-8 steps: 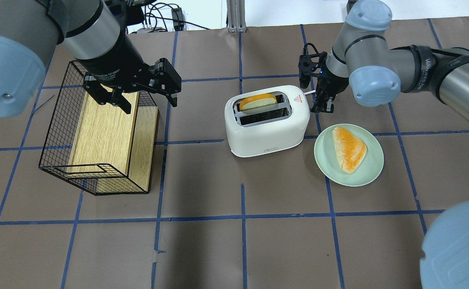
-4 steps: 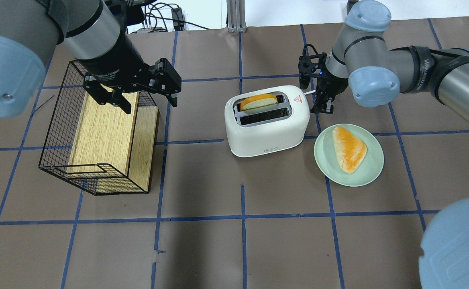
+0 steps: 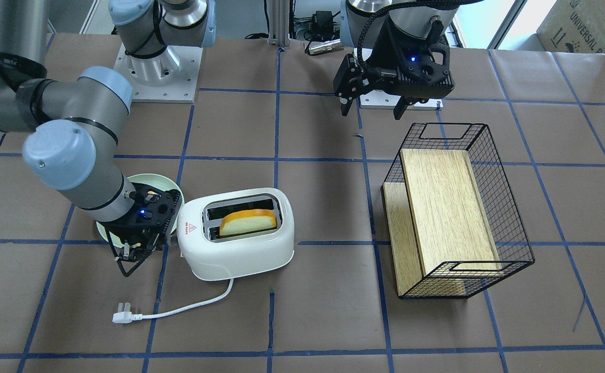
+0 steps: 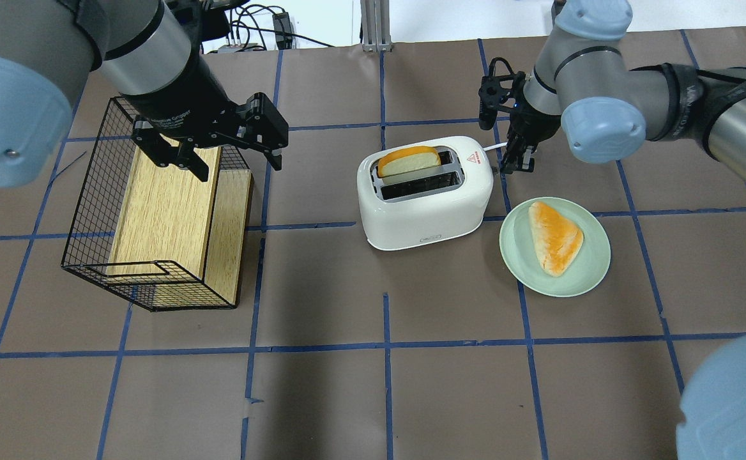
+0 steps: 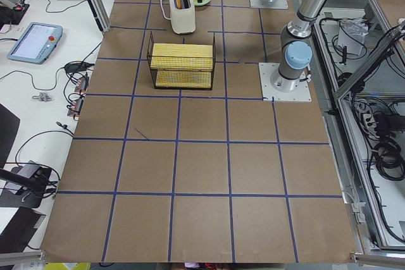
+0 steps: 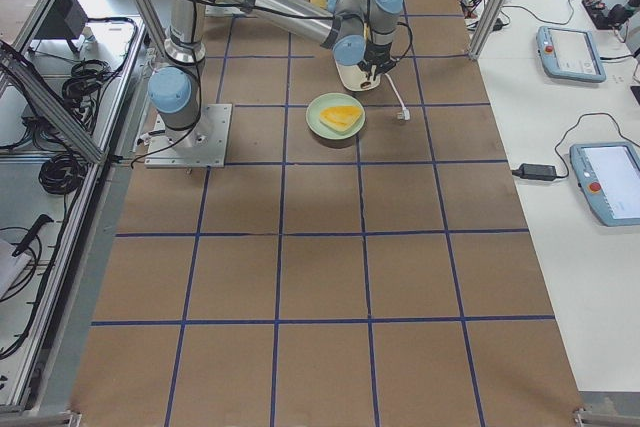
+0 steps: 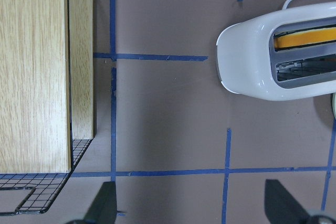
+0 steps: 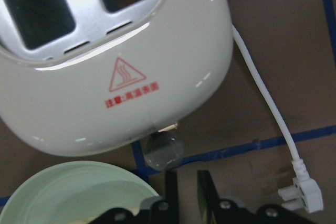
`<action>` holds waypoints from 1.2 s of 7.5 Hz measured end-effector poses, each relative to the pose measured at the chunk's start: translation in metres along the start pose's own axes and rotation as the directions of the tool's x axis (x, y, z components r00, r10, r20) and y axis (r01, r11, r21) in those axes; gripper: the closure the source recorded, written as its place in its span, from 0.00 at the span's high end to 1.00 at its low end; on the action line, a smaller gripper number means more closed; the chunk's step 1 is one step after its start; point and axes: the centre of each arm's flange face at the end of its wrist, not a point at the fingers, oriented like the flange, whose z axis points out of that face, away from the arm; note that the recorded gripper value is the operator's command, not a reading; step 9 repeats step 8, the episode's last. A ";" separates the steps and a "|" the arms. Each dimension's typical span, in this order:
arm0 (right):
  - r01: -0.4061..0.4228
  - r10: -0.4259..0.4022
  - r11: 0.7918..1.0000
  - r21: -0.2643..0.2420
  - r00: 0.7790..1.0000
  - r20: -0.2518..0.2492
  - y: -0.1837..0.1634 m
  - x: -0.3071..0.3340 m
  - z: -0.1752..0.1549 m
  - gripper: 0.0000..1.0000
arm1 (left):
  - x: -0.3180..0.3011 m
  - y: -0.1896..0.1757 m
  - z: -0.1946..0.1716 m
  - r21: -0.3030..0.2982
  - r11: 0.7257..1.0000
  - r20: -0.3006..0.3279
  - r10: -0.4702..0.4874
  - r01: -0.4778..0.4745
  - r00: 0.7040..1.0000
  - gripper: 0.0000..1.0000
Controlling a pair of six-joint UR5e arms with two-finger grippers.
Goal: Press toaster with right arm
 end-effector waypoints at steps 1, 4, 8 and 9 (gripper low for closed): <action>-0.111 0.111 0.994 0.006 0.994 -0.019 0.002 -0.008 -0.032 0.91 | 0.000 0.000 0.000 0.000 1.000 0.000 0.000 0.000 1.000 1.00; -0.553 0.554 0.832 -0.042 0.832 0.027 0.006 -0.036 -0.101 0.93 | 0.000 0.000 0.000 0.000 1.000 0.000 0.000 0.000 1.000 1.00; -0.885 0.900 0.431 -0.175 0.435 0.016 0.005 -0.060 -0.171 1.00 | 0.000 0.000 0.000 0.000 1.000 0.000 0.000 0.000 1.000 1.00; -0.885 0.900 0.431 -0.175 0.435 0.016 0.005 -0.060 -0.171 1.00 | 0.000 0.000 0.000 0.000 1.000 0.000 0.000 0.000 1.000 1.00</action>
